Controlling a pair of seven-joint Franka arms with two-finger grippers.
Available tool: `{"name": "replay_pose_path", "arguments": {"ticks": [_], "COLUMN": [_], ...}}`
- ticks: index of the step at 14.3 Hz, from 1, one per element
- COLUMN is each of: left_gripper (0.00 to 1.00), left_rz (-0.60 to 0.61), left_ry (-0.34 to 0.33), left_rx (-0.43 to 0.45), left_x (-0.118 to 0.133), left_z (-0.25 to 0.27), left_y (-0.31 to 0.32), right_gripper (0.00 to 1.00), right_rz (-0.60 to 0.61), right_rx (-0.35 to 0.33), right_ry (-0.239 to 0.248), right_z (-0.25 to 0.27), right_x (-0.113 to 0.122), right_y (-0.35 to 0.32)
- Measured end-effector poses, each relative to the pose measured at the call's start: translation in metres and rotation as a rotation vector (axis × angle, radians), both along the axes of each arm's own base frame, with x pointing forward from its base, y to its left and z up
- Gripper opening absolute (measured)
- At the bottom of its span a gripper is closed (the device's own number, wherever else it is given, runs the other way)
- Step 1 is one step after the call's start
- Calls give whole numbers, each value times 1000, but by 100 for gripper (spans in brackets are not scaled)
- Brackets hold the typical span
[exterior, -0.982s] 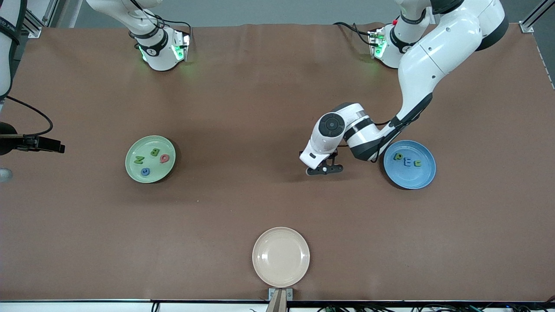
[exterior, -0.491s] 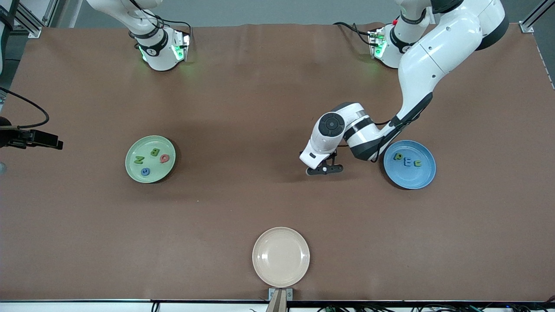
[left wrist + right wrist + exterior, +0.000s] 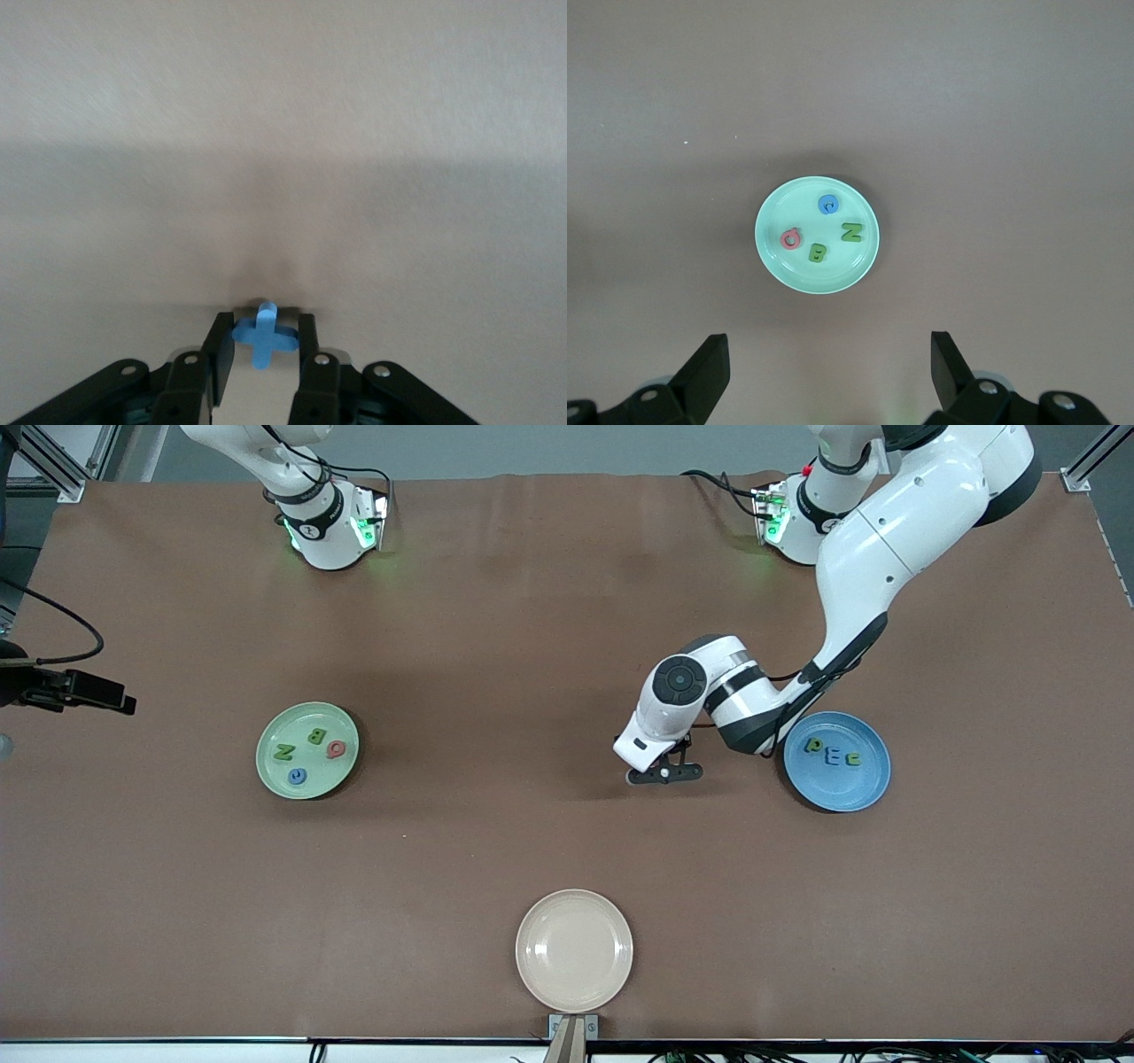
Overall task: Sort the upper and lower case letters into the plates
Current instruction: 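Carry the blue x over the blue plate with the left gripper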
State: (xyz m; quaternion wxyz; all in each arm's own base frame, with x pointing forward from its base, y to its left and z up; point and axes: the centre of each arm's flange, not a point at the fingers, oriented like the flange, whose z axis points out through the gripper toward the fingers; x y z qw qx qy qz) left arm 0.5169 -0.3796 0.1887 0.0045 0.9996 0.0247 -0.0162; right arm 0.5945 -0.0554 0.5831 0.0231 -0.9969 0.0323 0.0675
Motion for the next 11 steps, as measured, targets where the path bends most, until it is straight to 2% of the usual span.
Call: {"name": "replay_pose_path", "arguments": {"ticks": [2,5,9,11], "left_gripper": [33,33,33,33], "left_rz": [-16,-52,-105,-151], "left_ry": [-10,20,83,75], "left_rx": [23,33,20,30], "left_x": [10,28,44,47], "left_z": [19,63,91,89], "left_y": [13,49,137,187], "right_gripper": [100,100,100,100], "right_rz": [0,0,6,8], "right_rx": [2,7,-2,-3], "right_ry": [-4,-8,-28,-39], "right_z": [5,13,39,52], "right_x": [-6,-22,-52,-64], "right_y": [0,0,1,2]}}
